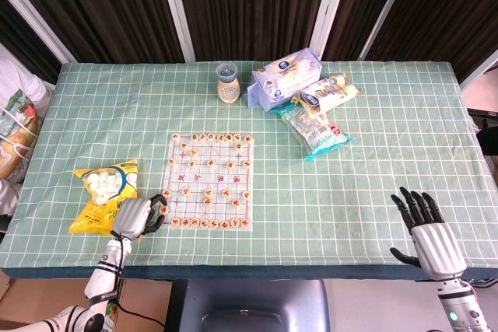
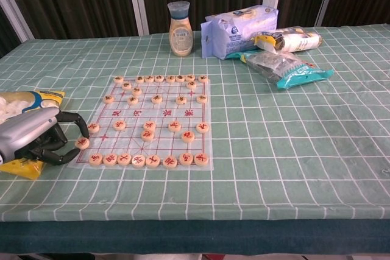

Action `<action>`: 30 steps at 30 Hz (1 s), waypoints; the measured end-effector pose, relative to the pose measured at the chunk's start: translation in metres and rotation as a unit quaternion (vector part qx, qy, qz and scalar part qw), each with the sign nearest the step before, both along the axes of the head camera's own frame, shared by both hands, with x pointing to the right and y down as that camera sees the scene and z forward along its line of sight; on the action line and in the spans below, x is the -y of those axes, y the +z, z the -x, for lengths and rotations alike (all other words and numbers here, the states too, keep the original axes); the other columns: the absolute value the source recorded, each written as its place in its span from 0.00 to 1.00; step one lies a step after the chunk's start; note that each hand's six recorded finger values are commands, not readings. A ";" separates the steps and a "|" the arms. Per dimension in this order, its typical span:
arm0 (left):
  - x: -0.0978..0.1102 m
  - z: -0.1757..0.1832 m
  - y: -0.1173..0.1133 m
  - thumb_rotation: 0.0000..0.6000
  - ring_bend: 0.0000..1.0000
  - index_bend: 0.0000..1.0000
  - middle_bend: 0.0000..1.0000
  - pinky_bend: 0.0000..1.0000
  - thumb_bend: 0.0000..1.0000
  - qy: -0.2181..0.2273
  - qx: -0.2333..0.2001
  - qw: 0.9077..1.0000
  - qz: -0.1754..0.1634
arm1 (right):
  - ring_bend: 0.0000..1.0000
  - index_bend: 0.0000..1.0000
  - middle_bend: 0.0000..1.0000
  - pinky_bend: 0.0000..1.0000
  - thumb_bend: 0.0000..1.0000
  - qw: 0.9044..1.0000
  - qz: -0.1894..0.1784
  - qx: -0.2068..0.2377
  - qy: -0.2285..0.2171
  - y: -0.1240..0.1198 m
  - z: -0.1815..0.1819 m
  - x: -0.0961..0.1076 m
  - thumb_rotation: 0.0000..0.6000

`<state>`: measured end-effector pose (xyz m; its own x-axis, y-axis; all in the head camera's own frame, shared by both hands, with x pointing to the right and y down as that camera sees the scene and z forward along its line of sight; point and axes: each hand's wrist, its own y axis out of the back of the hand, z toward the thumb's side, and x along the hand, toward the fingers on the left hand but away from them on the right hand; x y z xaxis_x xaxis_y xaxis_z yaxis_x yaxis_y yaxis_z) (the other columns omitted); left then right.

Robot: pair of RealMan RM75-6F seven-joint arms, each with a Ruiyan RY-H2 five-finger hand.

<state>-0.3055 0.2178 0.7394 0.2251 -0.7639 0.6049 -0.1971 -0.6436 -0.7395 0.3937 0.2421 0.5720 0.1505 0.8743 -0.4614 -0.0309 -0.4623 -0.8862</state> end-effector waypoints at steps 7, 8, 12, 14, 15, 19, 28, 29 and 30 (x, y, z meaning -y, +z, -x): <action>-0.003 -0.001 0.001 1.00 1.00 0.39 1.00 1.00 0.39 0.003 0.001 1.000 0.007 | 0.00 0.00 0.00 0.00 0.20 1.000 0.001 0.000 0.000 0.000 0.000 0.000 1.00; -0.004 -0.001 0.002 1.00 1.00 0.38 1.00 1.00 0.39 0.003 0.002 1.000 0.007 | 0.00 0.00 0.00 0.00 0.20 1.000 0.001 0.000 0.001 0.000 0.000 0.000 1.00; -0.005 -0.001 0.002 1.00 1.00 0.36 1.00 1.00 0.39 0.004 0.002 1.000 0.010 | 0.00 0.00 0.00 0.00 0.20 1.000 0.000 0.001 0.002 0.000 -0.001 0.000 1.00; -0.004 -0.002 0.001 1.00 1.00 0.34 1.00 1.00 0.39 0.004 0.002 1.000 0.006 | 0.00 0.00 0.00 0.00 0.20 1.000 0.001 0.000 0.001 0.000 -0.001 0.000 1.00; -0.004 -0.002 0.000 1.00 1.00 0.33 1.00 1.00 0.39 0.005 0.001 1.000 0.004 | 0.00 0.00 0.00 0.00 0.20 1.000 0.001 0.000 0.001 0.000 0.000 -0.001 1.00; -0.004 -0.004 -0.005 1.00 1.00 0.33 1.00 1.00 0.39 0.007 -0.005 1.000 -0.003 | 0.00 0.00 0.00 0.00 0.20 1.000 0.001 0.000 0.001 -0.001 -0.001 -0.001 1.00; -0.010 0.006 -0.047 1.00 0.97 0.26 0.94 0.99 0.40 0.032 -0.028 0.999 -0.022 | 0.00 0.00 0.00 0.00 0.20 1.000 -0.004 0.006 0.005 -0.006 -0.004 -0.001 1.00; -0.014 0.013 -0.058 1.00 0.85 0.20 0.79 0.93 0.40 0.039 -0.031 0.999 -0.022 | 0.00 0.00 0.00 0.00 0.20 1.000 -0.007 0.008 0.007 -0.008 -0.005 0.000 1.00; -0.018 0.019 -0.069 1.00 0.67 0.14 0.59 0.82 0.40 0.044 -0.034 0.998 -0.022 | 0.00 0.00 0.00 0.00 0.20 1.000 -0.010 0.010 0.009 -0.010 -0.006 0.000 1.00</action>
<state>-0.3242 0.2361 0.6707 0.3326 -0.7645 0.5522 -0.1919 -0.6281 -0.7541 0.3997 0.2420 0.5624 0.1441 0.8862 -0.4402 -0.0045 -0.4443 -0.8959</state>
